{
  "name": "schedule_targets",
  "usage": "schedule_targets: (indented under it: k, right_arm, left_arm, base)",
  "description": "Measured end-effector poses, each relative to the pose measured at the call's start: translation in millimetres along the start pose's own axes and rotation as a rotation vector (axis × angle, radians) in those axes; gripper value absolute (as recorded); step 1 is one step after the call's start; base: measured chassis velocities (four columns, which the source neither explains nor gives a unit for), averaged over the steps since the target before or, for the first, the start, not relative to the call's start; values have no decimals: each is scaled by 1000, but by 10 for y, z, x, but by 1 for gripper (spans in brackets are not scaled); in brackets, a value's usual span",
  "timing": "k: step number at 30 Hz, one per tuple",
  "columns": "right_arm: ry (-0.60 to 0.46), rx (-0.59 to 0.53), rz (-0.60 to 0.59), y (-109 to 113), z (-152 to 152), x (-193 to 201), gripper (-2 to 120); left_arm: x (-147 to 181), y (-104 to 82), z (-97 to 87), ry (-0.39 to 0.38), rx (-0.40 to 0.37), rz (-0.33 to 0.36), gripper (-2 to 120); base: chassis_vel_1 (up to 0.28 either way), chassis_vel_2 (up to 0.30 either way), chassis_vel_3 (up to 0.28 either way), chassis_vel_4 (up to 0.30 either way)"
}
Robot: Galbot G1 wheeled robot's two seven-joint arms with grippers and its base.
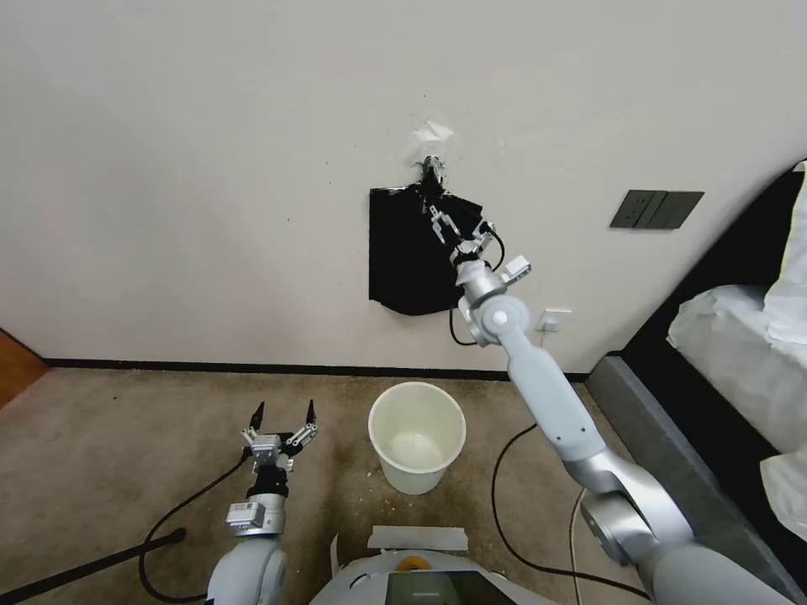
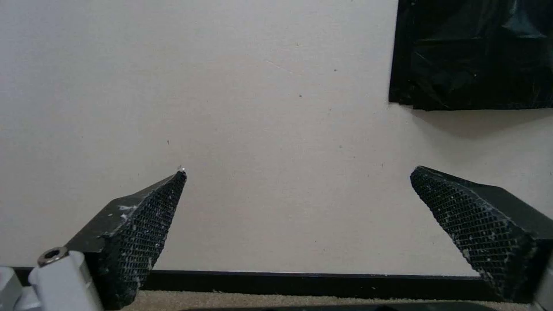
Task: Place a trash bag onto the trash bin.
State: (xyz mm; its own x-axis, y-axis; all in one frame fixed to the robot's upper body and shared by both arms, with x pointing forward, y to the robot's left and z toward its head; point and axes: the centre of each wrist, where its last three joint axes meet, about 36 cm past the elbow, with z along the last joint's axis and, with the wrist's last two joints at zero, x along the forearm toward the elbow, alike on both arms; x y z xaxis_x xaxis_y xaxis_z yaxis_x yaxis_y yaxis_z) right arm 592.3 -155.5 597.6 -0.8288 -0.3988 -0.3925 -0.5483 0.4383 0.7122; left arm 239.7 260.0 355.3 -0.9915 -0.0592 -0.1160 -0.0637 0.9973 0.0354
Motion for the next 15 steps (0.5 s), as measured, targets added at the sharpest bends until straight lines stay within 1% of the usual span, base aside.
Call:
schedule_targets:
  k: [8, 15]
  right_arm:
    - [1, 14, 26, -114, -42, -89, 100]
    - [1, -11, 36, -180, -1, -200, 100]
  left_arm:
    - [-11, 26, 23, 2, 1, -1, 100]
    - [-19, 56, 51, 7, 5, -19, 100]
  base:
    - [0, 0, 0, 0]
    - [0, 0, 0, 0]
